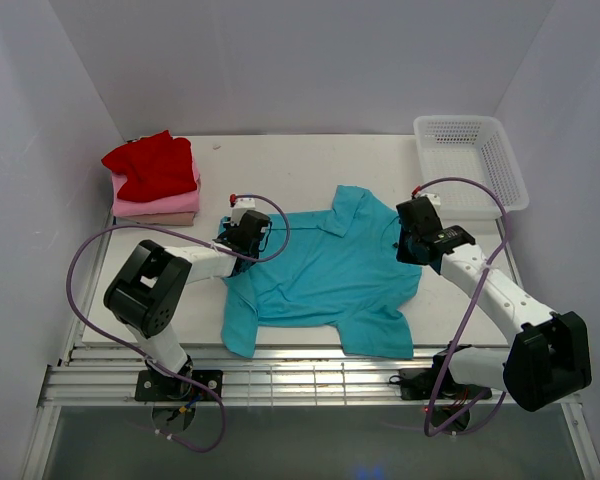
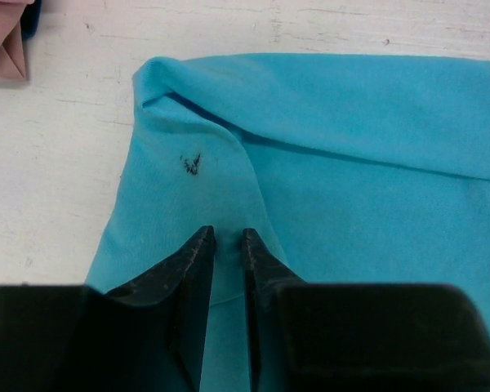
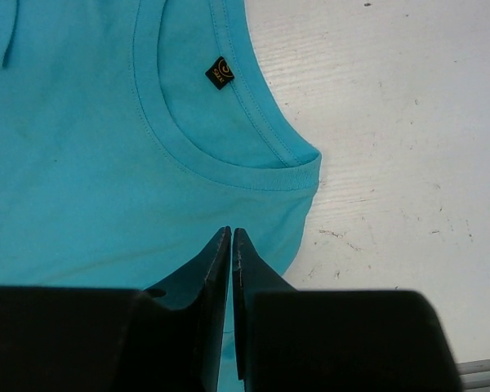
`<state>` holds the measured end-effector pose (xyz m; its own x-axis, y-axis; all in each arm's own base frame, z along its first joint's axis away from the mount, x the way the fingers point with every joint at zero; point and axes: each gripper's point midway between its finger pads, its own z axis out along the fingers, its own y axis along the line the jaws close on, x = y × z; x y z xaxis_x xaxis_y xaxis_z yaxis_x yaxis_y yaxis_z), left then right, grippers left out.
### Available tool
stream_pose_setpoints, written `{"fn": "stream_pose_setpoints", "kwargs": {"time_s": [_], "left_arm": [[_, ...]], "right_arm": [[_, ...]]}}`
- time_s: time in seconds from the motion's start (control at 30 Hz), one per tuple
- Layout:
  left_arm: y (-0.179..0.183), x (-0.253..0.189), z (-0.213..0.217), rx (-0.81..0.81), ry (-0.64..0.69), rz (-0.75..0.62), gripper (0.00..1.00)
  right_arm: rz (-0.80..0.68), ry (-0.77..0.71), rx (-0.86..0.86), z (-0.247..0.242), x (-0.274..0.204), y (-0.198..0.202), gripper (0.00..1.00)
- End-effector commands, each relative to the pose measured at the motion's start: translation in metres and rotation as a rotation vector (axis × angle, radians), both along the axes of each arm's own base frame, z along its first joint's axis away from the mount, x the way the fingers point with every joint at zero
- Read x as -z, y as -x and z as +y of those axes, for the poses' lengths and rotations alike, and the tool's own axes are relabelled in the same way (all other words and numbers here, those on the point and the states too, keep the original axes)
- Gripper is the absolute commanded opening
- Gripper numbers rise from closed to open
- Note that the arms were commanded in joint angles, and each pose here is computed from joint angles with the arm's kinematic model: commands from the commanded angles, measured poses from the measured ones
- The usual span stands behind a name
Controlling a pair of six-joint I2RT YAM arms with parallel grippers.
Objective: Fold and stack the t-shirts
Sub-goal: Flatten the tshirt out
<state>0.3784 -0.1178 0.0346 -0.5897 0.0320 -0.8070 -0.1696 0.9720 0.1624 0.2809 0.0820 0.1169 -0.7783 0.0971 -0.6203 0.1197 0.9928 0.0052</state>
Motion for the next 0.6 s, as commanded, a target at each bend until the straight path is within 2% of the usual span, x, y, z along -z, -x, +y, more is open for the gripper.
{"fn": "stream_pose_setpoints", "kwargs": {"time_s": [0.0,0.13,0.3,0.57], "left_arm": [[-0.009,-0.021,0.004,-0.022,0.006,-0.058,0.25],[-0.012,-0.023,0.003,-0.011,0.007,-0.057,0.16],[-0.011,-0.029,0.009,-0.034,-0.009,-0.066,0.09],[-0.008,-0.100,0.032,-0.103,0.025,-0.217,0.09]], "right_arm": [[-0.004,0.004,0.007,-0.002,0.002,0.001,0.11],[-0.001,0.003,0.007,-0.002,0.004,0.001,0.10],[0.000,0.006,0.007,-0.003,0.004,0.002,0.10],[0.019,-0.011,-0.013,0.003,0.011,0.003,0.10]]}}
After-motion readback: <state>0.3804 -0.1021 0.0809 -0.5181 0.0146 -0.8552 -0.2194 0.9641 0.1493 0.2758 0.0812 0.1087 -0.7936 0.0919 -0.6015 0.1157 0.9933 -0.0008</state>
